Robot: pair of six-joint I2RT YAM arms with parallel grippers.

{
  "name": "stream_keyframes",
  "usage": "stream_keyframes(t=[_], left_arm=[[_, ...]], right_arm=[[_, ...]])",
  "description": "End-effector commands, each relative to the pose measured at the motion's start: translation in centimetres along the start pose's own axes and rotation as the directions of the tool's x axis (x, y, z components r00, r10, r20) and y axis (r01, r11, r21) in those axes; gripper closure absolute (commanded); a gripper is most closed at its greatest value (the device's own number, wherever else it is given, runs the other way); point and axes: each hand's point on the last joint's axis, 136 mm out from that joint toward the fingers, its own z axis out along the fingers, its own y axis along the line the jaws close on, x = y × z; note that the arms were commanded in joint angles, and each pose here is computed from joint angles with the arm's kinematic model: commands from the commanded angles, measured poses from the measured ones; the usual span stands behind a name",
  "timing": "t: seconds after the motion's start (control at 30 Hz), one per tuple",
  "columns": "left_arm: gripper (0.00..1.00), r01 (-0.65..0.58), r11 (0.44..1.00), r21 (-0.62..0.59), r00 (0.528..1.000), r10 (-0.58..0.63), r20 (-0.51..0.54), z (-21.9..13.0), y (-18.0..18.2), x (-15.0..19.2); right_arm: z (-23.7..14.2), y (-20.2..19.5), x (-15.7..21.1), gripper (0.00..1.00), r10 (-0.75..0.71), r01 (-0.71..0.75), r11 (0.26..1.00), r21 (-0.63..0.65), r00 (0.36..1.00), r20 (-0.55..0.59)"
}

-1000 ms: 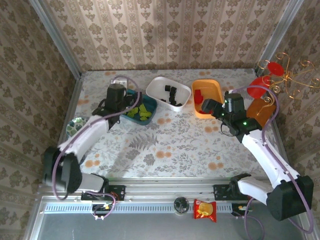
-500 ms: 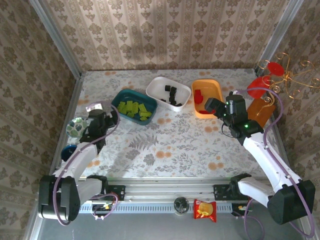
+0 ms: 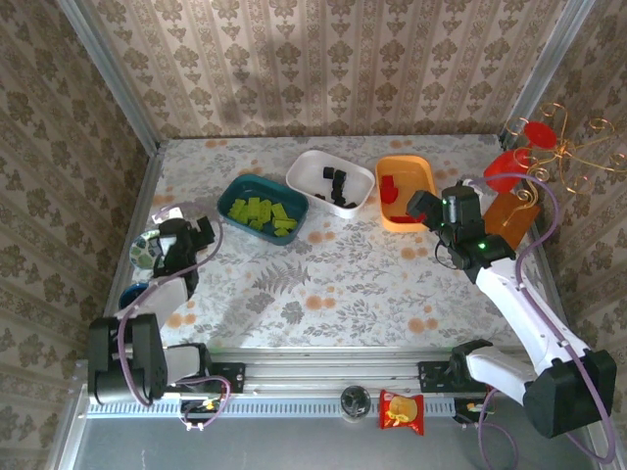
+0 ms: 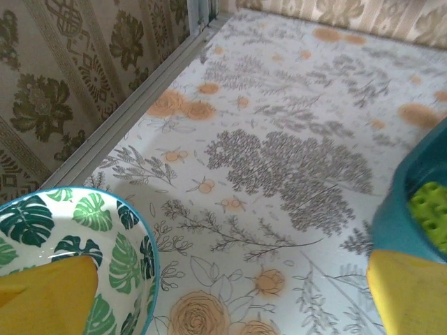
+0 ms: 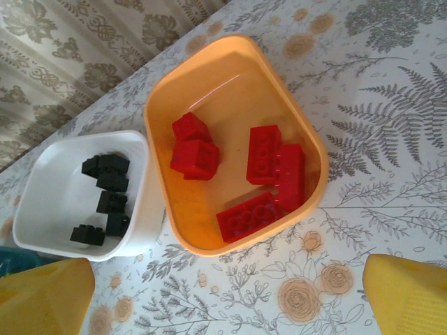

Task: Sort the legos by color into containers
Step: Reset both arms

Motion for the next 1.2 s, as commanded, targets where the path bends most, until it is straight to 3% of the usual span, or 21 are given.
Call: stream_keyframes(t=[0.0,0.13,0.3,0.4,0.47,0.53,0.77,0.93,1.03,1.17], left_arm=[[0.0,-0.06,0.998,0.013,0.994,0.059,0.097,0.9,-0.2,-0.5],[0.0,-0.12,0.99,0.073,0.987,0.11,0.121,2.2,-1.6,-0.7],[0.0,-0.158,0.97,0.183,0.987,0.148,0.07,3.5,-3.4,0.0],[0.0,-0.217,0.942,0.255,0.975,0.196,0.108,3.1,-5.2,0.7],[0.0,-0.263,0.935,0.238,0.955,0.216,0.206,2.7,-5.7,1.2],[0.0,-0.196,0.968,0.157,0.973,0.173,0.152,2.9,-3.9,1.4],[0.0,-0.235,0.968,0.091,0.961,0.217,0.173,3.0,-4.1,1.1],[0.0,-0.245,0.964,0.103,0.959,0.225,0.17,3.0,-4.3,1.1],[0.0,-0.244,0.964,0.102,0.96,0.225,0.168,3.0,-4.3,1.2],[0.0,-0.246,0.964,0.102,0.959,0.227,0.17,3.0,-4.3,1.1]], right_arm=[[0.2,-1.5,-0.3,0.0,-0.04,0.038,0.997,0.06,0.999,0.035],[0.1,-1.2,-0.8,0.0,-0.114,0.112,0.993,0.03,0.991,0.07],[0.2,-1.1,-1.2,0.0,-0.174,0.173,0.985,0.018,0.978,0.113],[0.3,-1.3,-1.3,0.0,-0.215,0.216,0.976,0.012,0.964,0.154],[0.3,-2.0,-1.3,0.0,-0.239,0.236,0.971,0.039,0.954,0.18],[0.4,-2.7,-1.6,0.0,-0.278,0.27,0.96,0.069,0.936,0.218],[1.4,-6.0,-3.2,0.0,-0.381,0.336,0.924,0.184,0.86,0.339],[4.0,-7.6,-2.2,0.0,-0.398,0.361,0.917,0.167,0.853,0.339],[5.8,-6.4,-1.2,0.0,-0.391,0.398,0.916,0.061,0.846,0.361],[8.5,-6.4,0.4,0.0,-0.449,0.457,0.888,0.046,0.842,0.298]])
